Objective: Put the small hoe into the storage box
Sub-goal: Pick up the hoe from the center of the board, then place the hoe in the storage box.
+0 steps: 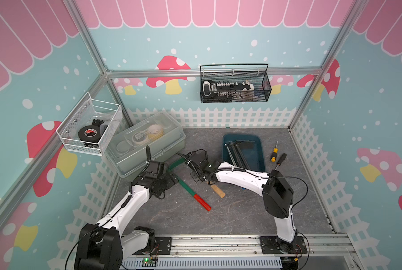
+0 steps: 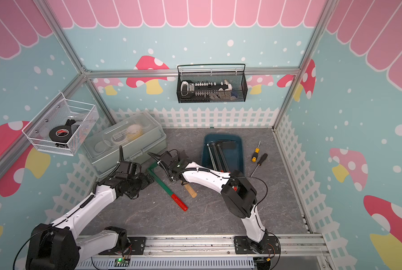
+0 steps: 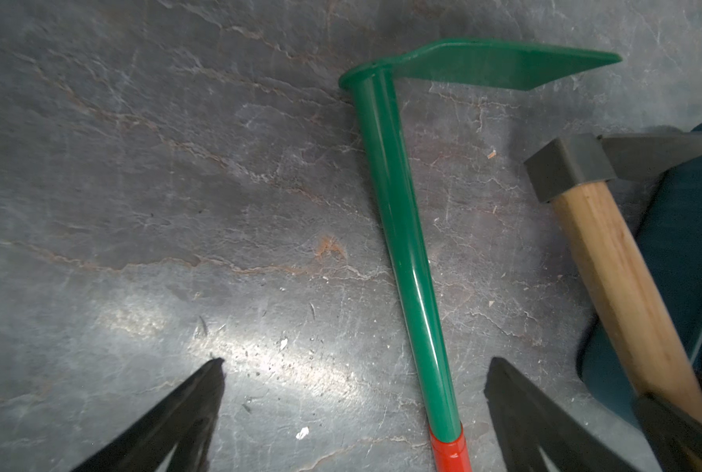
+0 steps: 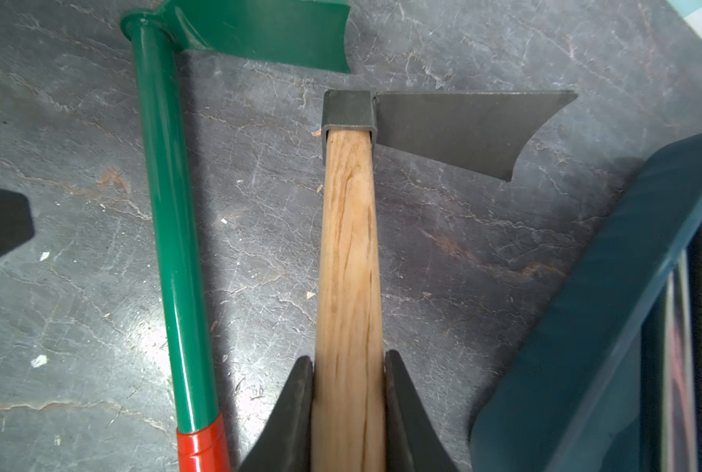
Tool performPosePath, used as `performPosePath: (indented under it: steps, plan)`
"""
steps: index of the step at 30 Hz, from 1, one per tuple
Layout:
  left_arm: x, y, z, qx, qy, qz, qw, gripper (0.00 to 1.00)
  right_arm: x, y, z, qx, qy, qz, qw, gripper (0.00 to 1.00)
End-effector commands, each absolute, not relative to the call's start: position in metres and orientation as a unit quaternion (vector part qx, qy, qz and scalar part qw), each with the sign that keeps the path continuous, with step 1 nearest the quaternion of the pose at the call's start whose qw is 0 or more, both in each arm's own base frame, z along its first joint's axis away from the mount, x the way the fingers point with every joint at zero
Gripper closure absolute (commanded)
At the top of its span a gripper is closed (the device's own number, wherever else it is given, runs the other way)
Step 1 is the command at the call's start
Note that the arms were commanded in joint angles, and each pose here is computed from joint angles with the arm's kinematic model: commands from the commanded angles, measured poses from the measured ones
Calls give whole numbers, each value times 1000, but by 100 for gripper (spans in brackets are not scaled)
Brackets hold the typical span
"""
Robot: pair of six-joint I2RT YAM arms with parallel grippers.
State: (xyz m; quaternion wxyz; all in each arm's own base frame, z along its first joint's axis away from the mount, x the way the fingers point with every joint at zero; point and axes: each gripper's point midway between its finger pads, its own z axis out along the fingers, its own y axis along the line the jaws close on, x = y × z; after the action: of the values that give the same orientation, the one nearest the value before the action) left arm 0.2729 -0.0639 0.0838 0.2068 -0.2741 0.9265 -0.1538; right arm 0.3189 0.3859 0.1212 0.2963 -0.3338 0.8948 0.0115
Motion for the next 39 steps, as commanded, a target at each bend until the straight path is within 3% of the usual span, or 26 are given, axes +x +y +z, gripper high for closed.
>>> performPosePath:
  steps: [1, 19, 39]
  plan:
    - [272, -63, 79, -285, 924, -156, 200, 1, 330, 386, 168, -321, 881, 17, 347, 100]
    - [274, -67, 79, -282, 924, -165, 197, 1, 331, 361, 236, -315, 861, 5, 400, 100]
    - [285, -90, 85, -246, 933, -168, 200, 1, 349, 276, 266, -245, 875, -15, 417, 100]
